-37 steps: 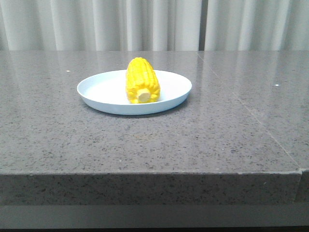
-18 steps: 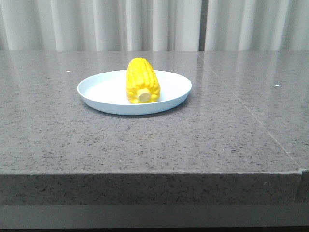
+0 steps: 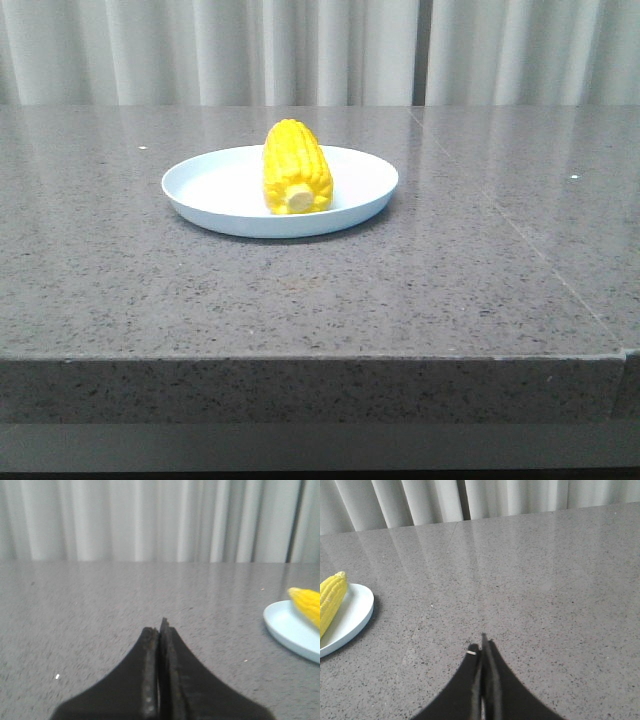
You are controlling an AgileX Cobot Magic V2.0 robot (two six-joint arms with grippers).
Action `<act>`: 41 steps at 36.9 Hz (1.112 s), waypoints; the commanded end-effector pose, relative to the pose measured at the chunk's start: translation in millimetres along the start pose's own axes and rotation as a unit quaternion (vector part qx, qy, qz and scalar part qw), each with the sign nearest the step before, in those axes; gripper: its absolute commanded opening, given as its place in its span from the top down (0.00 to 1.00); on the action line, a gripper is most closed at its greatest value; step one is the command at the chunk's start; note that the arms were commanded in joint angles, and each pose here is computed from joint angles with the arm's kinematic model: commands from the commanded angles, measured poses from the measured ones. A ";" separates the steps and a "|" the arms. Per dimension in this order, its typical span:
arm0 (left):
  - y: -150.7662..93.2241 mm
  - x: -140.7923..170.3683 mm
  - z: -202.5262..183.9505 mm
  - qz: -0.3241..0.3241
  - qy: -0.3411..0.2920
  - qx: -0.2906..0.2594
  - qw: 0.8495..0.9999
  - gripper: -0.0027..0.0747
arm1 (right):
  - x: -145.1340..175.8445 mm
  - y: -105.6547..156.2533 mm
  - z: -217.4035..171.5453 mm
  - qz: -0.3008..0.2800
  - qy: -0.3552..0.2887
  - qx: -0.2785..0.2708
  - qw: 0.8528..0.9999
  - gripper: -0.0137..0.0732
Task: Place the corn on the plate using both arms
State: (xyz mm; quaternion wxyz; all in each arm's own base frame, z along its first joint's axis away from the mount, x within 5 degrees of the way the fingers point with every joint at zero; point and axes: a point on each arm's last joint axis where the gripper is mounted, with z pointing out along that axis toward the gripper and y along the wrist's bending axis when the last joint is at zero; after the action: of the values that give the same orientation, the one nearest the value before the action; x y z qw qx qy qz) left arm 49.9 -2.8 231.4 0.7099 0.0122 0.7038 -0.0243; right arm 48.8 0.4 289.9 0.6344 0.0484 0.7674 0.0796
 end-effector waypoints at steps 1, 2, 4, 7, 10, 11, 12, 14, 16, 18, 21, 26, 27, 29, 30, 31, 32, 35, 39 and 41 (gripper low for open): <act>1.9 -3.0 -0.4 -0.008 -0.067 -0.016 0.998 0.99 | -14.5 2.7 -1.7 -0.012 -0.047 -0.006 0.999 0.93; 2.3 0.4 0.5 -0.008 -0.067 -0.020 0.998 0.99 | -14.5 2.7 -1.7 -0.012 -0.047 -0.006 0.999 0.93; 3.0 9.9 2.6 -0.008 -0.064 -0.023 0.998 0.99 | -14.5 2.7 -1.7 -0.012 -0.047 -0.006 0.999 0.93; 3.4 23.6 4.9 -0.008 -0.048 -0.024 0.999 0.99 | -14.5 2.7 -1.7 -0.012 -0.047 -0.006 0.999 0.93; 3.3 30.7 5.5 -0.008 -0.016 -0.023 1.000 0.99 | -14.5 2.7 -1.7 -0.012 -0.047 -0.006 0.999 0.93; 3.3 30.9 5.5 -0.008 -0.015 -0.023 1.000 0.99 | -14.5 2.7 -1.7 -0.012 -0.047 -0.006 0.999 0.93; 3.3 31.5 5.6 -0.008 -0.015 -0.023 1.000 0.99 | -14.5 2.7 -1.7 -0.012 -0.047 -0.006 0.999 0.93; 3.3 31.5 5.6 -0.008 -0.015 -0.023 1.000 0.99 | -14.5 2.7 -1.7 -0.012 -0.047 -0.006 0.999 0.93; 3.3 31.1 5.6 -0.008 -0.017 -0.023 1.000 0.99 | -14.5 2.7 -1.7 -0.012 -0.047 -0.006 0.999 0.93; 3.3 31.1 5.6 -0.008 -0.017 -0.023 1.000 0.99 | -14.5 2.7 -1.7 -0.012 -0.047 -0.006 0.999 0.93; 3.3 31.1 5.6 -0.008 -0.017 -0.023 1.000 0.99 | -14.5 2.7 -1.7 -0.012 -0.047 -0.006 0.999 0.93; 3.3 31.1 5.6 -0.008 -0.017 -0.023 1.000 0.99 | -14.5 2.7 -1.7 -0.012 -0.047 -0.006 0.999 0.93; 3.3 31.1 5.6 -0.008 -0.017 -0.023 1.000 0.99 | -14.5 2.7 -1.7 -0.012 -0.047 -0.006 0.999 0.93; 3.3 31.1 5.6 -0.008 -0.017 -0.023 1.000 0.99 | -14.5 2.7 -1.7 -0.012 -0.047 -0.006 0.999 0.93; 3.3 31.1 5.6 -0.008 -0.017 -0.023 1.000 0.99 | -14.5 2.7 -1.7 -0.012 -0.047 -0.006 0.999 0.93; 3.3 31.1 5.6 -0.008 -0.017 -0.023 1.000 0.99 | -14.5 2.7 -1.7 -0.012 -0.047 -0.006 0.999 0.93; 3.3 31.1 5.6 -0.008 -0.017 -0.023 1.000 0.99 | -14.5 2.7 -1.7 -0.012 -0.047 -0.006 0.999 0.93; 3.3 31.1 5.6 -0.008 -0.017 -0.023 1.000 0.99 | -14.5 2.7 -1.7 -0.012 -0.047 -0.006 0.999 0.93; 3.3 31.1 5.6 -0.008 -0.017 -0.023 1.000 0.99 | -14.5 2.7 -1.7 -0.012 -0.047 -0.006 0.999 0.93; 3.3 31.1 5.6 -0.008 -0.017 -0.023 1.000 0.99 | -14.5 2.7 -1.7 -0.012 -0.047 -0.006 0.999 0.93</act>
State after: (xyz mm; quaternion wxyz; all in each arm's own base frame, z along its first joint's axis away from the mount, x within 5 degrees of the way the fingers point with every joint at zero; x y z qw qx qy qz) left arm 56.4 -0.7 200.6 0.6973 -0.0037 0.7167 -0.0102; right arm 48.8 0.4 289.9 0.6344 0.0477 0.7674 0.0791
